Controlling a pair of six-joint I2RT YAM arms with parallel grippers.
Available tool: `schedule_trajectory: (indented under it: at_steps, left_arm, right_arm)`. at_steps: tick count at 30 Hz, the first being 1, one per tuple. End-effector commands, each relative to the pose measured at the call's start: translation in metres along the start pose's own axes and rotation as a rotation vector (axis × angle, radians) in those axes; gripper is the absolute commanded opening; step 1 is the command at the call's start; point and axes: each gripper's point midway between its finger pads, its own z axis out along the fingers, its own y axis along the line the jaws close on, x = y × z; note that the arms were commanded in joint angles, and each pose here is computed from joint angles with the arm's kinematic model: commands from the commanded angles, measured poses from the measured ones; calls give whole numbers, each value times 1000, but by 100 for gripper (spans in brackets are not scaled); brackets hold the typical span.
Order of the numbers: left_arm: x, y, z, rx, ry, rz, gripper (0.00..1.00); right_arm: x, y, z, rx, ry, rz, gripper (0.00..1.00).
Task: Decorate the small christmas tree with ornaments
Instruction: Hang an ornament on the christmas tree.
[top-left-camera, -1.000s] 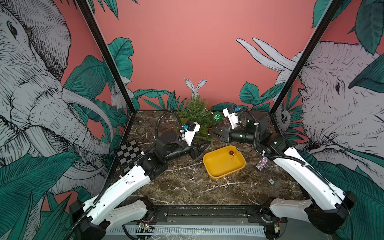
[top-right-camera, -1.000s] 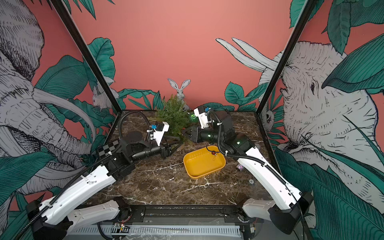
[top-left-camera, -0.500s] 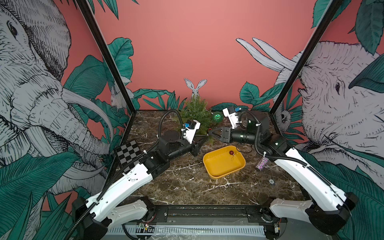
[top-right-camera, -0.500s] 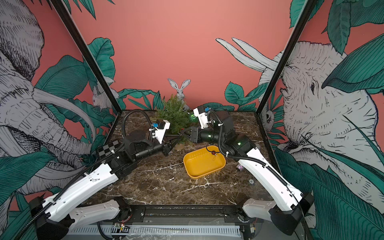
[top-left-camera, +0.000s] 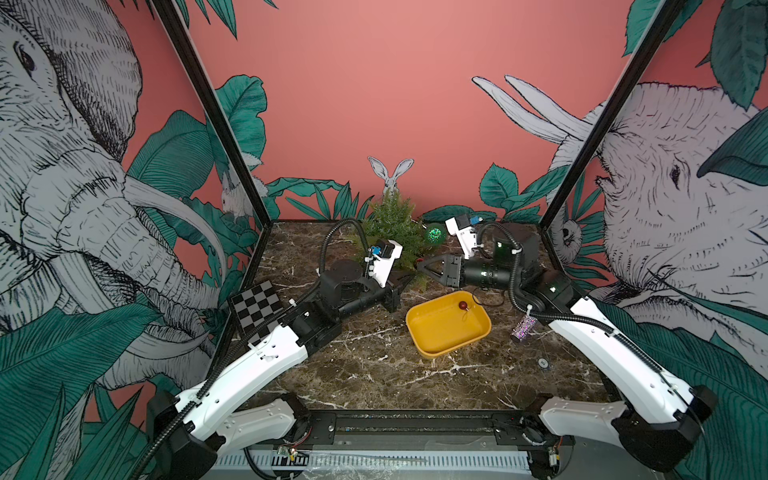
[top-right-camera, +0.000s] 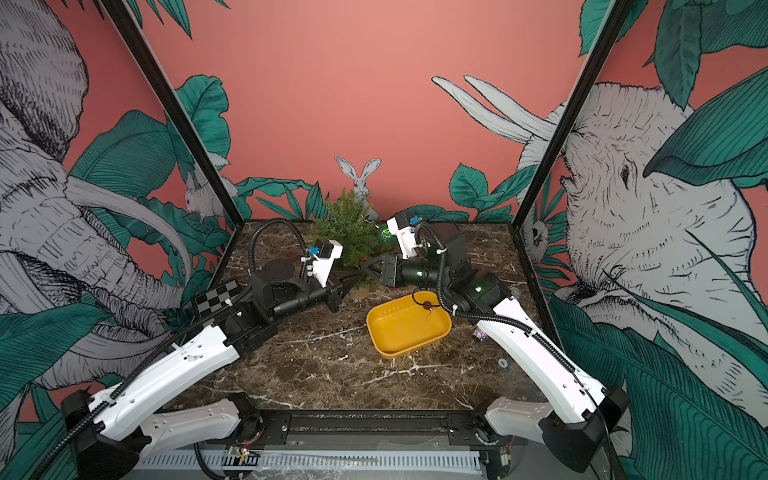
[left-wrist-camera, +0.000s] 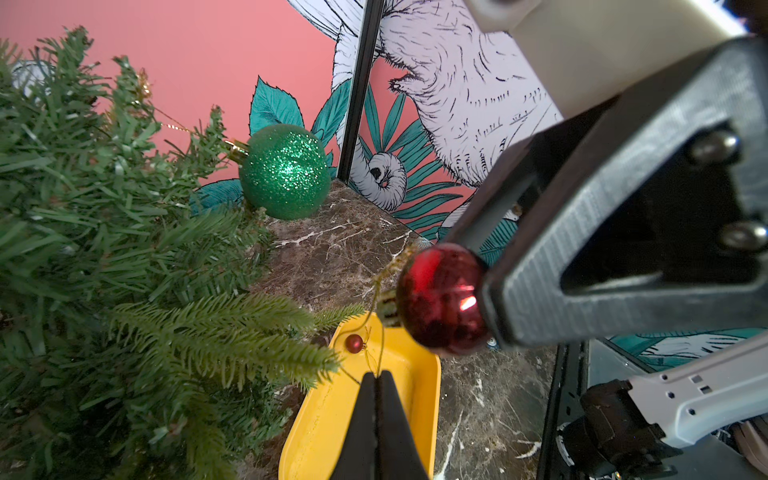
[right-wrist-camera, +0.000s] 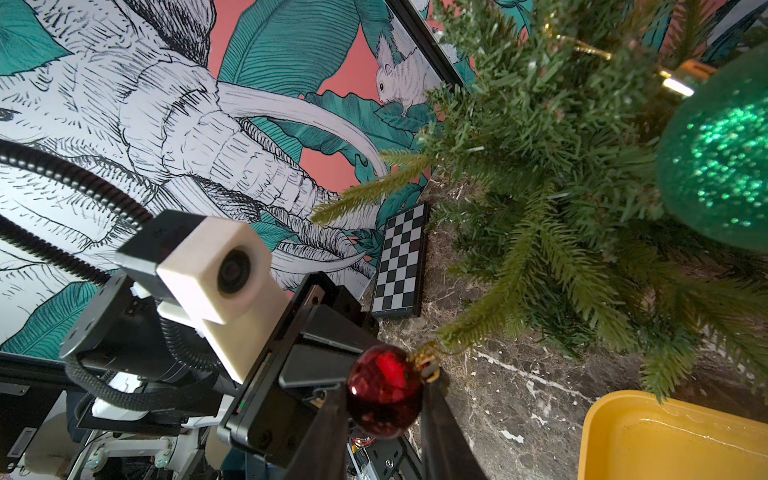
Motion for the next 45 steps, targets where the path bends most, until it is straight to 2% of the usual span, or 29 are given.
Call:
schedule_trajectory:
  at_steps: [1, 15, 33, 45]
  left_arm:
    - [-10, -3, -6, -4, -41, 17, 0]
    - [-4, 11, -13, -85, -31, 21, 0]
    - [-8, 27, -6, -155, -24, 14, 0]
    - [-2, 39, -2, -192, -5, -5, 0]
  right_arm:
    - [-5, 9, -5, -19, -35, -23, 28]
    - [-15, 0, 9, 6, -52, -22, 29]
    - [-25, -12, 21, 54, -76, -41, 29]
    - [-19, -26, 10, 113, -116, -37, 29]
